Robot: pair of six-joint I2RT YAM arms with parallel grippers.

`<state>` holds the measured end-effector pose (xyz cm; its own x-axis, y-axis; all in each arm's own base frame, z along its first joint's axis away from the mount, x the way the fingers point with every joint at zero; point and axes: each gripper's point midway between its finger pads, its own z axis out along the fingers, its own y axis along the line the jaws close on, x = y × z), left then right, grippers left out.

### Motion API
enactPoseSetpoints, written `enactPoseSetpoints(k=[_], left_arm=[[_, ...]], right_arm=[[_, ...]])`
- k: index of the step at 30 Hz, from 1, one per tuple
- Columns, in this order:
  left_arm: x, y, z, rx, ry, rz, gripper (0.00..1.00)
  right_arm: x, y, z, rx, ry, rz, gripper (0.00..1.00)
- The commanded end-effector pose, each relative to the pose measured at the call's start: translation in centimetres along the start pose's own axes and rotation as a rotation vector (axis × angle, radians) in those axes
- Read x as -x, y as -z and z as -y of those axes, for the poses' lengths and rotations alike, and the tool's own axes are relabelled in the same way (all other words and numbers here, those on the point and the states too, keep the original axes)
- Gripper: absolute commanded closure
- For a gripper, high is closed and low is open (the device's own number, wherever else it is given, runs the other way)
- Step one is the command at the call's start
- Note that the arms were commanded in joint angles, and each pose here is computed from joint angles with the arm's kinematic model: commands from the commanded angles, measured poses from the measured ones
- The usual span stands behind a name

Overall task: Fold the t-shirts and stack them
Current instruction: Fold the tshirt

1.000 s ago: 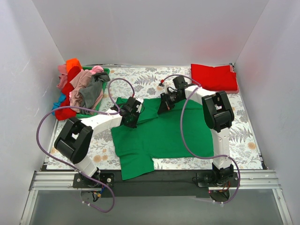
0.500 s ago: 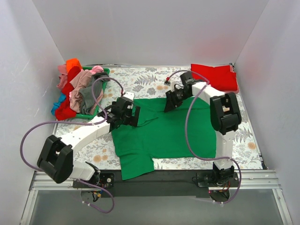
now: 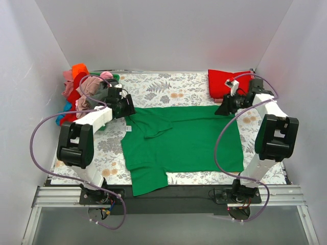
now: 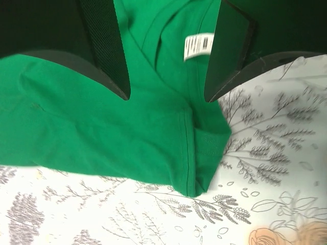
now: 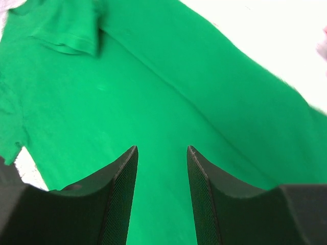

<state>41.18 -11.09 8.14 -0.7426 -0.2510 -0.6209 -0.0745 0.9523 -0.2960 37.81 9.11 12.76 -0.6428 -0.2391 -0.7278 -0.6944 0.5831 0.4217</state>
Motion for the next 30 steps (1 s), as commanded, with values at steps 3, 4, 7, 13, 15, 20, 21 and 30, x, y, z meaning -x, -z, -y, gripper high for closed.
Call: enactPoseSetpoints(k=[3,4,7,13,15,20,21,30], left_arm=[[2.5,-1.3,1.1,-0.043,0.053,0.028,0.42],[2.7,-1.6,0.6,-0.015,0.057,0.038,0.42],[2.5,-2.5,-0.4,0.015,0.067,0.032,0.45],[2.5,-3.7,-1.0,0.018,0.078,0.022,0.46],[2.6,-4.0,-0.9,0.012,0.075,0.019,0.48],[2.5,-4.5,-0.9,0.004,0.067,0.009,0.49],[2.4,-4.5,-0.9,0.003,0.064,0.007,0.49],[2.8,-3.8,-0.7,-0.007,0.051,0.024,0.50]], right_arm=[[-0.6,4.8,4.8,-0.175,-0.075,0.071,0.51],[-1.1,5.3,6.0,-0.228,-0.088,0.058,0.51],[-2.1,5.7,9.1,-0.333,-0.124,0.023,0.52],[-3.4,6.1,13.5,-0.457,-0.211,-0.014,0.53],[-4.0,6.4,14.5,-0.475,-0.239,-0.021,0.53],[-5.2,5.9,15.4,-0.461,-0.275,-0.031,0.54],[-5.1,5.6,15.4,-0.443,-0.274,-0.023,0.54],[-4.9,4.1,15.2,-0.358,-0.307,0.004,0.62]])
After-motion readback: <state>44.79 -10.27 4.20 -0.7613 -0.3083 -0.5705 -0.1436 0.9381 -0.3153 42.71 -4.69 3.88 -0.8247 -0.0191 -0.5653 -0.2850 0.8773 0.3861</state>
